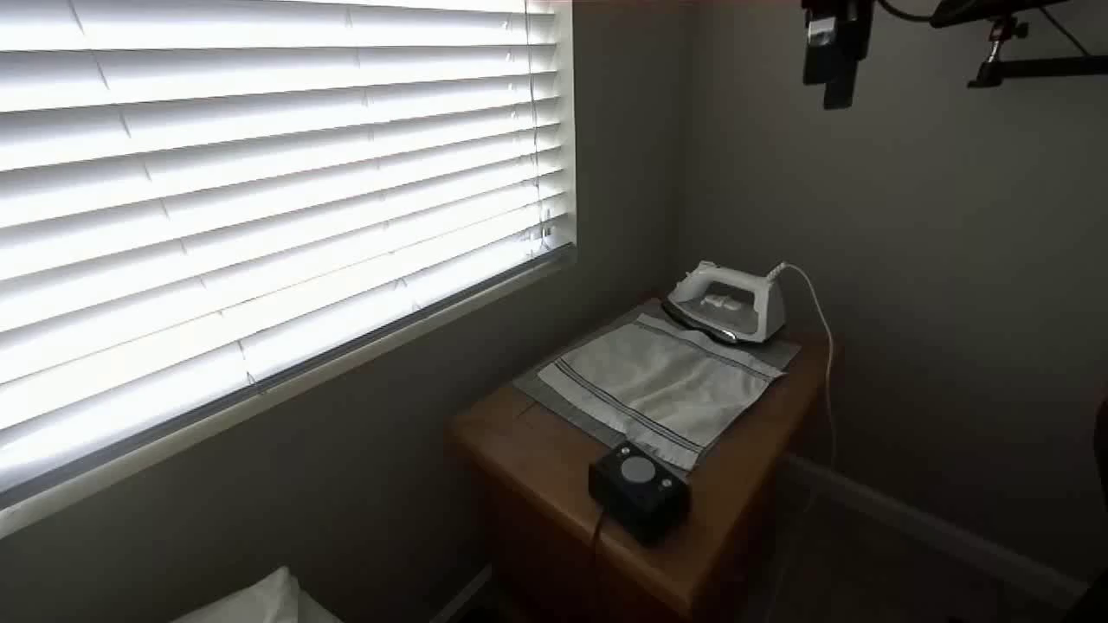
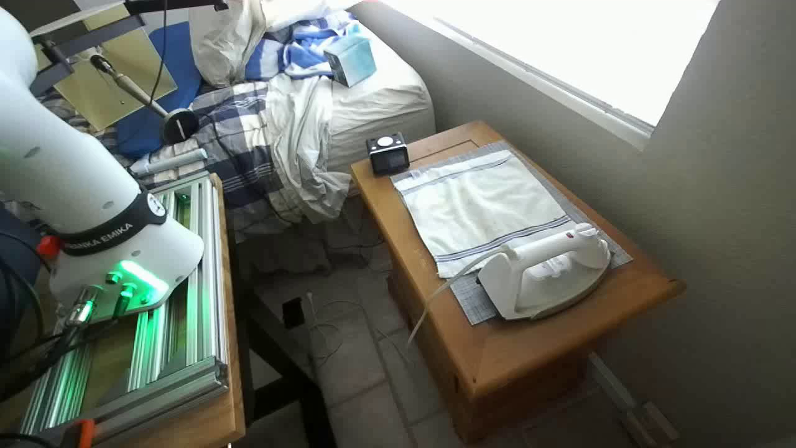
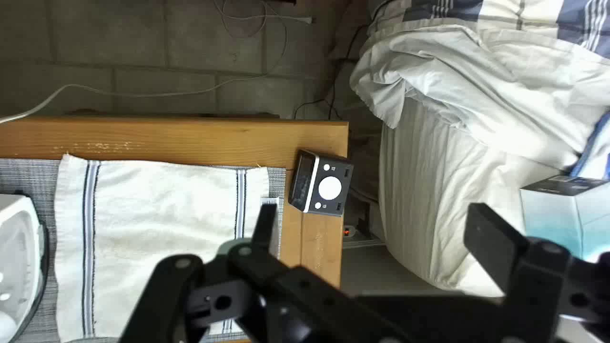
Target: Press the buttons on the black object
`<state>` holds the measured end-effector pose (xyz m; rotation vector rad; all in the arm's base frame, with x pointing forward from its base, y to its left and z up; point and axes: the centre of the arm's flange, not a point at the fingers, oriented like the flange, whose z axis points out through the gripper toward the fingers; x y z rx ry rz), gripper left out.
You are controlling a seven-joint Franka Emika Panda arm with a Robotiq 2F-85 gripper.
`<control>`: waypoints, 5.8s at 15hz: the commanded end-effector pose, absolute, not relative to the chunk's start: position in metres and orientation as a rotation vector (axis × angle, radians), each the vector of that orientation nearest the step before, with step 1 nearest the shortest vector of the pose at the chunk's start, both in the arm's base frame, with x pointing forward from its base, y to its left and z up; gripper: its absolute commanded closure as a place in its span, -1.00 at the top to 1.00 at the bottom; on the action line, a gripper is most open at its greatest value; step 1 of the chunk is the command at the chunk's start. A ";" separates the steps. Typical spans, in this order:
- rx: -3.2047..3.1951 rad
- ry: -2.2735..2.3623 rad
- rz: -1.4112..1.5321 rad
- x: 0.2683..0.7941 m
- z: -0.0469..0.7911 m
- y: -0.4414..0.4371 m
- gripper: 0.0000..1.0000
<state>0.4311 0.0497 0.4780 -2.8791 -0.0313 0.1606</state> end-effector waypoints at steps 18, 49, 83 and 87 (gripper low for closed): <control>-2.839 -0.296 0.278 0.454 0.419 0.083 1.00; -2.754 -0.331 0.445 0.514 0.182 0.137 0.36; -2.602 -0.271 0.714 0.563 0.100 0.145 -1.00; -2.591 -0.265 0.757 0.562 0.099 0.143 -1.00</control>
